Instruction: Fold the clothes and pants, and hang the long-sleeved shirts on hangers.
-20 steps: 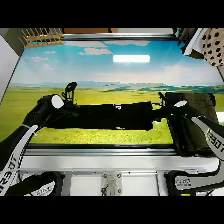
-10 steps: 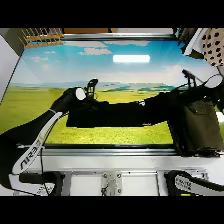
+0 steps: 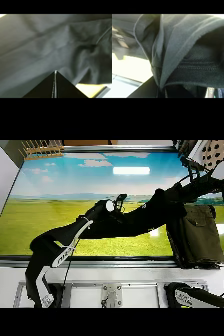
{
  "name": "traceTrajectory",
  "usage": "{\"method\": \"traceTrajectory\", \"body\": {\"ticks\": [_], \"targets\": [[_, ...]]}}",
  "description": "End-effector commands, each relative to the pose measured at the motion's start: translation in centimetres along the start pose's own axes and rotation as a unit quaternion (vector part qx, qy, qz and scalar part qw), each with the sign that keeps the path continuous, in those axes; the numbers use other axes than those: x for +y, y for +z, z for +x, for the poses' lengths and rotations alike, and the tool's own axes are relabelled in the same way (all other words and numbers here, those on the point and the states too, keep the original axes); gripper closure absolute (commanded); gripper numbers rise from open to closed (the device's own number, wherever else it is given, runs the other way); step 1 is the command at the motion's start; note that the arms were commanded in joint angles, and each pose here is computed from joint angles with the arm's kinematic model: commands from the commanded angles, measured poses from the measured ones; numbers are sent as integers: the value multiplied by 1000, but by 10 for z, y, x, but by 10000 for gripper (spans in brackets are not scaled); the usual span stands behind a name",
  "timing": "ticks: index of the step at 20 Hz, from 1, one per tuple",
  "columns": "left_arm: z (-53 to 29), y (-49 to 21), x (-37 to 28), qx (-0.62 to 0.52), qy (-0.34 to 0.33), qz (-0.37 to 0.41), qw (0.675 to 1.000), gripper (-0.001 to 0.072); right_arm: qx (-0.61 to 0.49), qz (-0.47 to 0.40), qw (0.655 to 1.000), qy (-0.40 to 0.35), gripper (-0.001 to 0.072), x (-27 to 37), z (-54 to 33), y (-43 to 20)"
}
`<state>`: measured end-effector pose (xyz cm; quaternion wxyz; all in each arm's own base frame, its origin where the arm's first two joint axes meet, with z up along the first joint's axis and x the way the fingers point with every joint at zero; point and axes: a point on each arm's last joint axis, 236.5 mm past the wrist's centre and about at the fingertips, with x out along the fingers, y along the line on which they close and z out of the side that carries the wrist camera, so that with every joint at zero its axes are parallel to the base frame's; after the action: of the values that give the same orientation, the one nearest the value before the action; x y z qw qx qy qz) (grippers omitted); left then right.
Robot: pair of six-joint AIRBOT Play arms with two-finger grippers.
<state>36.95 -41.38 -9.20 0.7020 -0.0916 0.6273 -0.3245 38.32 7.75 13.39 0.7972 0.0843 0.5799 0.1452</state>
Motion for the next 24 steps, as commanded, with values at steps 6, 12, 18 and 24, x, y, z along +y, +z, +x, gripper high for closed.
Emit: {"method": "traceTrajectory", "body": {"ticks": [6,12,18,24], "targets": [[32,-12,-22,24,-8,24,999,701,-18,-13,1000,14,701,44,-10,9],[-13,22,-2,-17,-6,6,1000,701,-16,-20,999,29,701,70,-8,6],[-119,78,51,-103,1,-32,994,701,-41,-51,992,111,701,136,2,15],[-237,97,116,-176,24,-68,982,701,-5,-94,981,169,701,214,61,1]]}}
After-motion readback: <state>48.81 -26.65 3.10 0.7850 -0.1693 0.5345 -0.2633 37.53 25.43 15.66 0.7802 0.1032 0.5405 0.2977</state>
